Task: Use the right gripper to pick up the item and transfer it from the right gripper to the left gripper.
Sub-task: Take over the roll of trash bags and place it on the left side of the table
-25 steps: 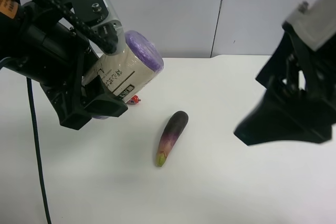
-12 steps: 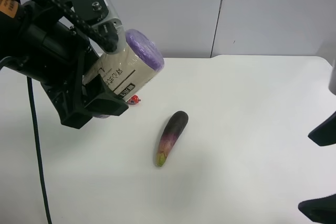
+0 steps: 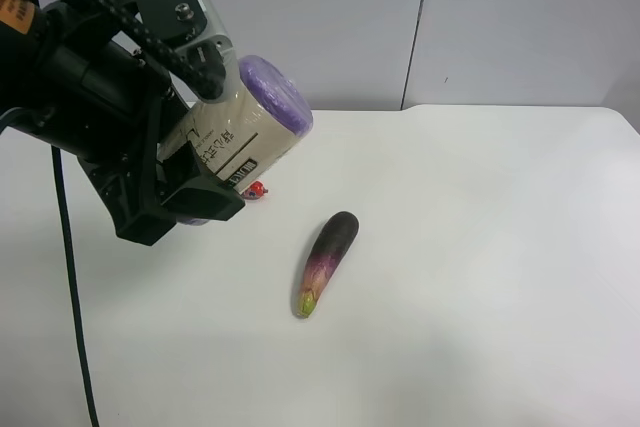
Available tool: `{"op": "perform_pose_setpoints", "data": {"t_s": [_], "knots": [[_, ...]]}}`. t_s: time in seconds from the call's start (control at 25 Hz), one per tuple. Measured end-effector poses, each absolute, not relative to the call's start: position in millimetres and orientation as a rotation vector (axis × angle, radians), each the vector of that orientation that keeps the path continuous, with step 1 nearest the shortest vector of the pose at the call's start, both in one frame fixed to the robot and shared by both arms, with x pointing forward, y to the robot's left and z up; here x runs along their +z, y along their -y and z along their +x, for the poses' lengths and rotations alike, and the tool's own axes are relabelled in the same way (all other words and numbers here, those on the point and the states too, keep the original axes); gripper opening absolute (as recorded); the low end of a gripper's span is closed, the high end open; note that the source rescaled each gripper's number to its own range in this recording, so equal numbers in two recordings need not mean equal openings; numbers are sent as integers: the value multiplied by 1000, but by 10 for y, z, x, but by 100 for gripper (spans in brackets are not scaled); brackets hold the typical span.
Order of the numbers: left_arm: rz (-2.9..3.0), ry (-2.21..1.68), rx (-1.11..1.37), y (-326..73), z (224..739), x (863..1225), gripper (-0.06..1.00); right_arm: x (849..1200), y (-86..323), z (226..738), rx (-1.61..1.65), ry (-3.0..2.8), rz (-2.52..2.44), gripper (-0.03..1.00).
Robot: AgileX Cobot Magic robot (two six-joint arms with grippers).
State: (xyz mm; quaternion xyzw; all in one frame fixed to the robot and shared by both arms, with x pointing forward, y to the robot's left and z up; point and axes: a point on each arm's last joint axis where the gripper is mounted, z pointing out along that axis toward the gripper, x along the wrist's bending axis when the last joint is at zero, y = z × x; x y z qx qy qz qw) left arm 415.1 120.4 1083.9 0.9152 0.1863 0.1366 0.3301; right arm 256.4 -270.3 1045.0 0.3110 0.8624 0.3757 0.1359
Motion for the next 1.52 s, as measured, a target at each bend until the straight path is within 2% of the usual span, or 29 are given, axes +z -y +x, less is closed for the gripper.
{"op": "perform_pose_setpoints", "data": {"t_s": [0.24,0.72,1.52], "knots": [[2394,-487,357,-1204,4151,10839,0,10478,2894,2431,1235,-2312,935,99],[2394,-487,357,-1204,4151,10839,0,10482,2909,2420,1255,-2290,952,99],[2394,-487,357,-1204,4151,10839,0,10484,2961,2342,1044,-1726,1436,99]]}}
